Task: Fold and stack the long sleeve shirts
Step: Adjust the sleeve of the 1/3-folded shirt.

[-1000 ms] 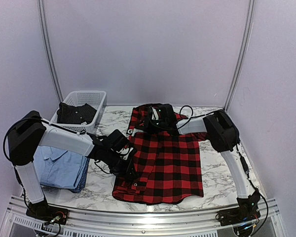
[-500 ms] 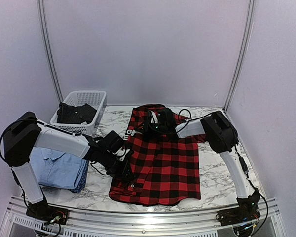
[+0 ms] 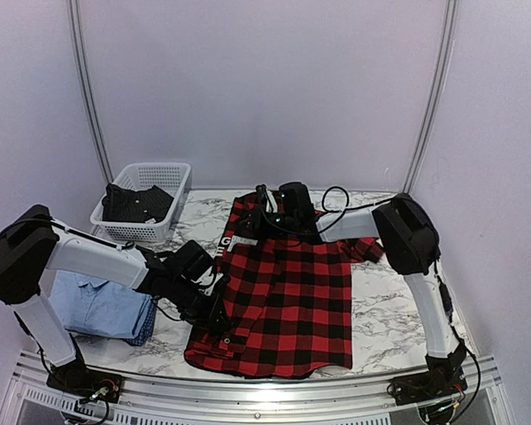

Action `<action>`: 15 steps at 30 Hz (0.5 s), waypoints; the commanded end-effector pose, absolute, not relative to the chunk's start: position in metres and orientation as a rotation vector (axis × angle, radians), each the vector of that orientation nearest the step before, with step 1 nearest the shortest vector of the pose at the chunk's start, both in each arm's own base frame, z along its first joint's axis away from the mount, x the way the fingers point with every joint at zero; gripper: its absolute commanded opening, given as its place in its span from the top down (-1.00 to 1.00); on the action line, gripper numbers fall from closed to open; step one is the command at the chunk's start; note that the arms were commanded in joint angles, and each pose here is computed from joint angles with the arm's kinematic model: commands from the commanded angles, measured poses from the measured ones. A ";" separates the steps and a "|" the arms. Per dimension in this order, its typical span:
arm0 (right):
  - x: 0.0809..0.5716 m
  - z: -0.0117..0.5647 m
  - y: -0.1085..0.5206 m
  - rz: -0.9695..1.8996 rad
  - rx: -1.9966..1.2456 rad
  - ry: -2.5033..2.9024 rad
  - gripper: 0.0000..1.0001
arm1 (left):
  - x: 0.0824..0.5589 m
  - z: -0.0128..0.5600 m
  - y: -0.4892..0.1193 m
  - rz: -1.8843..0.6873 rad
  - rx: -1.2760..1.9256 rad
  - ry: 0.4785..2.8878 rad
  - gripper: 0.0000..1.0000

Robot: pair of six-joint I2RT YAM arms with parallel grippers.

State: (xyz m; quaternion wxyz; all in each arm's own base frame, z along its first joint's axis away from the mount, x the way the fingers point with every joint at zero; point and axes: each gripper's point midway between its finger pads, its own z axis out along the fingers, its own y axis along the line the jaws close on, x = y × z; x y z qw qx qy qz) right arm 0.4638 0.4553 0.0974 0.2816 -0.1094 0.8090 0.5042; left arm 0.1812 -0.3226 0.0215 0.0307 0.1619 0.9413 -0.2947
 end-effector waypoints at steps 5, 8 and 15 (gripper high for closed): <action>0.378 0.133 0.487 1.459 -0.484 2.120 0.29 | 0.158 0.000 -0.295 -0.776 0.475 3.050 0.60; 0.365 0.110 0.490 1.470 -0.488 2.172 0.29 | 0.157 0.000 -0.296 -0.783 0.477 3.052 0.60; 0.387 0.078 0.476 1.433 -0.415 2.223 0.29 | 0.155 0.000 -0.294 -0.780 0.477 3.056 0.60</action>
